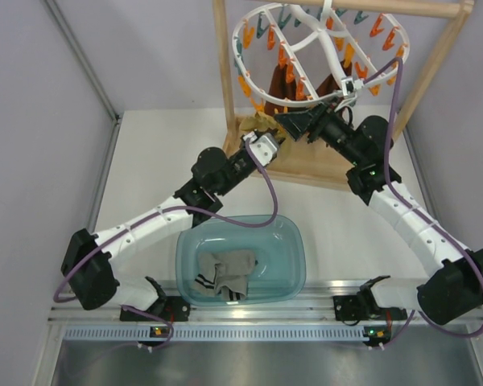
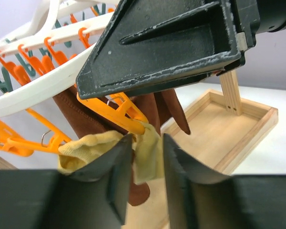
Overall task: Clip the socks to the hanger
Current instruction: Clamp the sock onto the hanger, then open the clamp at the hanger.
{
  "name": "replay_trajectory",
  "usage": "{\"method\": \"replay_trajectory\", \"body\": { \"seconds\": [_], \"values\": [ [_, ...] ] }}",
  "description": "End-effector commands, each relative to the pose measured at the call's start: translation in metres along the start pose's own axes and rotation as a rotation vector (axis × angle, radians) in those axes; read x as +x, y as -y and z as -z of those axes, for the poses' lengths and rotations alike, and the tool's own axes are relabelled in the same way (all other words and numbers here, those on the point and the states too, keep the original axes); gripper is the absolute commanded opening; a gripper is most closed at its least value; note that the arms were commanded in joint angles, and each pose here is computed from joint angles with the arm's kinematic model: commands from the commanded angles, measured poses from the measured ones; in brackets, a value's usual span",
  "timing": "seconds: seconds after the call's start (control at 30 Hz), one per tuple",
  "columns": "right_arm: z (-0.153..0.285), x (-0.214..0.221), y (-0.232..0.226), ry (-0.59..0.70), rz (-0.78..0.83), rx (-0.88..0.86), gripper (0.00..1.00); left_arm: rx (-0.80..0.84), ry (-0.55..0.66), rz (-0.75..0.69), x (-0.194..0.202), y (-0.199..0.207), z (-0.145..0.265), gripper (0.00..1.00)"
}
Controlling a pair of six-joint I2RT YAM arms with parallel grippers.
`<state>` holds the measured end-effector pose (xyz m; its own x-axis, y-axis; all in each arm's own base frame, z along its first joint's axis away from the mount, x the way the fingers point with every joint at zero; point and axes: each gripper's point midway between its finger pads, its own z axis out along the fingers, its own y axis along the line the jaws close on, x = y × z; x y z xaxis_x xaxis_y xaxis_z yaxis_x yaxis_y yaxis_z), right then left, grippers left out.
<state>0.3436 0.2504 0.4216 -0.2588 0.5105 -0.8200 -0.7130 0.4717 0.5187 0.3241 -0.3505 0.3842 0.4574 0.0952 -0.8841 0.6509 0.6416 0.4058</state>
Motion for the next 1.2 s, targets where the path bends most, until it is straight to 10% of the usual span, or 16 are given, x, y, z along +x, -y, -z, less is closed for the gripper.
{"method": "replay_trajectory", "body": {
  "seconds": [0.0, 0.33, 1.17],
  "values": [
    [0.005, -0.017, -0.018, 0.01, 0.027, -0.035, 0.74, -0.042, 0.023, 0.048, -0.025, -0.015, 0.014, 0.4],
    [0.037, 0.022, -0.016, -0.124, -0.001, 0.002, 0.93, -0.043, -0.165, 0.249, -0.008, -0.006, 0.071, 0.71],
    [0.129, 0.093, -0.023, -0.329, 0.236, -0.046, 0.97, 0.407, -0.537, 0.355, 0.054, 0.079, 0.184, 0.82]
  ]
}}
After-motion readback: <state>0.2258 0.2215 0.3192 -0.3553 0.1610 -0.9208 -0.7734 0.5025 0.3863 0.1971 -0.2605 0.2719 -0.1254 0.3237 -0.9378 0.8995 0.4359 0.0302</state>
